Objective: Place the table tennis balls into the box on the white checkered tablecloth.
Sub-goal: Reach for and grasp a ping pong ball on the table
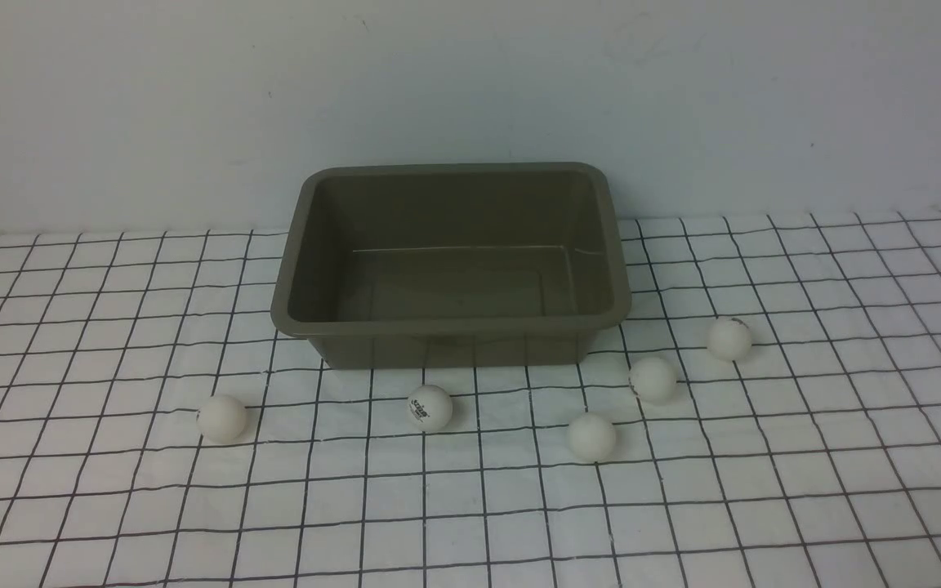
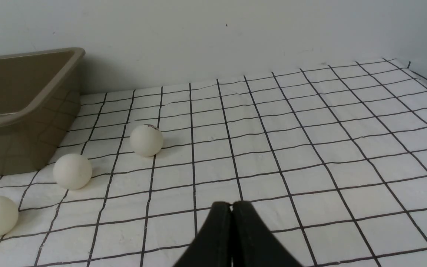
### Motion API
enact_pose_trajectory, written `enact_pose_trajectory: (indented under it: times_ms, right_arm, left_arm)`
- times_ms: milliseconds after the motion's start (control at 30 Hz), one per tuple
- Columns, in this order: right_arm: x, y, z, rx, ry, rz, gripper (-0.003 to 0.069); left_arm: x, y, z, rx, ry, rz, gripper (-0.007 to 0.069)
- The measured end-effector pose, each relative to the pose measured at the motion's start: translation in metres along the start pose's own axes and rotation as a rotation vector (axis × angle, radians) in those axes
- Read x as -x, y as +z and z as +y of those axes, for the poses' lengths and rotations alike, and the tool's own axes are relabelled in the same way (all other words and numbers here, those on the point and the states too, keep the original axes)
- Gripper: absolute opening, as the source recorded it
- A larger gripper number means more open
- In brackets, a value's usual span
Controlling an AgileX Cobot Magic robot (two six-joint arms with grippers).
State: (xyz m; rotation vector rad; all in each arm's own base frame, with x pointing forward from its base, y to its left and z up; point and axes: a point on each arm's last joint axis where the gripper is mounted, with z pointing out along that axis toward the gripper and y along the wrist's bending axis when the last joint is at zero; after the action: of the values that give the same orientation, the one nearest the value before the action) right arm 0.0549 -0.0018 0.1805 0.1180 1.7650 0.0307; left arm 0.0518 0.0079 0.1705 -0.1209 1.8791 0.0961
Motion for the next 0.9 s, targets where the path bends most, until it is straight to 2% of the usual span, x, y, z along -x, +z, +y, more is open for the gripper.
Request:
enact_pose_trajectory:
  times_ms: [400,700,800,900]
  right_arm:
    - [0.0,0.0,0.0,0.004,0.021,0.0,-0.0018]
    - [0.011,-0.001,0.01,0.155,0.801,-0.075,-0.0018]
    - [0.014,-0.002,0.01,0.187,0.982,-0.095,-0.0018]
    - [0.016,-0.002,0.01,0.201,1.077,-0.107,-0.0018]
  left_arm:
    - [0.0,0.0,0.0,0.0,0.0,0.0,-0.0001]
    - [0.0,0.0,0.0,0.0,0.0,0.0,-0.0001]
    - [0.0,0.0,0.0,0.0,0.0,0.0,-0.0001]
    - [0.0,0.0,0.0,0.0,0.0,0.0,-0.0001]
